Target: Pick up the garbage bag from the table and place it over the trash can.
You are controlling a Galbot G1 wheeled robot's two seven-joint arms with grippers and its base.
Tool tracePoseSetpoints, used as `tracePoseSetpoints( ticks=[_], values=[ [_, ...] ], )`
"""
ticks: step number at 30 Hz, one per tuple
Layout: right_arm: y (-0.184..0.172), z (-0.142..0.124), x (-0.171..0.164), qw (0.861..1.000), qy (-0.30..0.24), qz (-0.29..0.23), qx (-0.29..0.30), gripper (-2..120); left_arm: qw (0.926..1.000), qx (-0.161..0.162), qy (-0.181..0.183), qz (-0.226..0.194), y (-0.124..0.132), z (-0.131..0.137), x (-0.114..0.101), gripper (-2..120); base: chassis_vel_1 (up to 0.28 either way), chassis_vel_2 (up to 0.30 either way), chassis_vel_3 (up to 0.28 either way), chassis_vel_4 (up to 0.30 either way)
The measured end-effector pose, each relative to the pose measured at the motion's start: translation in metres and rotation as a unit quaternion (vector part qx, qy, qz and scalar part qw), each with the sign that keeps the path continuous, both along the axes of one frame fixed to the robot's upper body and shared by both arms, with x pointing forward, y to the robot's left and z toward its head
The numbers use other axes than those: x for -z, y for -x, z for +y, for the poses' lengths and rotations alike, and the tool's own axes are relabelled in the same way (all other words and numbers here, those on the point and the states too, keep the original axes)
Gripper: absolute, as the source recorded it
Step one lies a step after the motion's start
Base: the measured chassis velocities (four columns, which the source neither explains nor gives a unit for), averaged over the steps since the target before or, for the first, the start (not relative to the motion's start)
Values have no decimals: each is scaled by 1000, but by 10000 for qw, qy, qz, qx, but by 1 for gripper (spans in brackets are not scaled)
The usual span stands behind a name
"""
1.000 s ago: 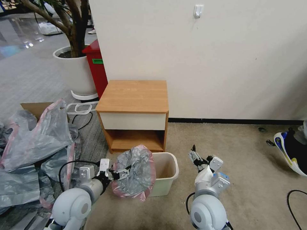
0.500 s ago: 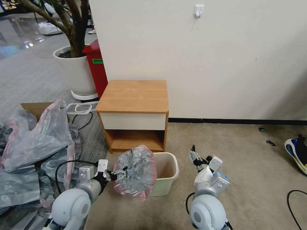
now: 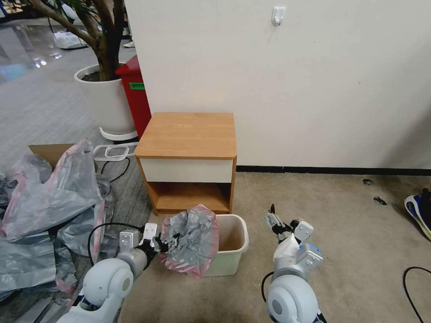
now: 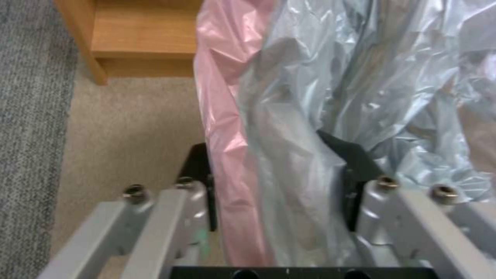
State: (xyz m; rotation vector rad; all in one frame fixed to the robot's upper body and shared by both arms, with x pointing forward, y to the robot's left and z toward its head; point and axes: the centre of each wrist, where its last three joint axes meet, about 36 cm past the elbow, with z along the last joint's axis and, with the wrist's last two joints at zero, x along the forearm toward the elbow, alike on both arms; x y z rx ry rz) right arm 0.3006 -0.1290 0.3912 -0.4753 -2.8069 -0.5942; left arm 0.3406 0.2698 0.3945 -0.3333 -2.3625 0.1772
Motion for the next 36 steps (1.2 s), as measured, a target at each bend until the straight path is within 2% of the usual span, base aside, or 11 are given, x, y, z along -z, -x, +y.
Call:
tracePoseSetpoints(
  ticks=[3,5,7,11,25,28,31,32,34,35,36],
  values=[
    [0,0,0,10000,-1,-11,3,100,10000,5,42,7,0,-2,1,26,0,0,0,0],
    [0,0,0,10000,-2,-17,5,100,10000,8,51,29,1,-3,2,23,0,0,0,0],
    [0,0,-1,10000,-7,-43,16,100,9999,19,96,90,3,-6,5,11,0,0,0,0],
    [1,0,-2,10000,-13,-50,24,100,9998,24,135,111,4,-9,6,1,0,0,0,0],
    [3,-1,-11,9998,-56,-177,-16,100,9998,-43,156,75,9,-15,3,0,0,0,0,0],
    [5,3,-16,9983,-175,-440,-328,100,9997,-158,144,-107,12,-17,-4,0,0,0,0,0],
    [16,7,-31,9857,-478,-1050,-1232,100,9975,-260,148,-638,20,-20,-14,0,0,0,0,0],
    [16,7,-31,9857,-478,-1050,-1232,100,9975,-260,148,-638,20,-20,-14,0,0,0,0,0],
    [26,9,-45,9697,-724,-1314,-1930,100,9940,-279,68,-1052,25,-21,-19,0,0,0,0,0],
    [26,9,-45,9697,-724,-1314,-1930,100,9940,-279,68,-1052,25,-21,-19,0,0,0,0,0],
    [32,12,-54,9568,-888,-1376,-2404,100,9913,-308,34,-1282,27,-20,-20,0,0,0,0,0]
  ],
)
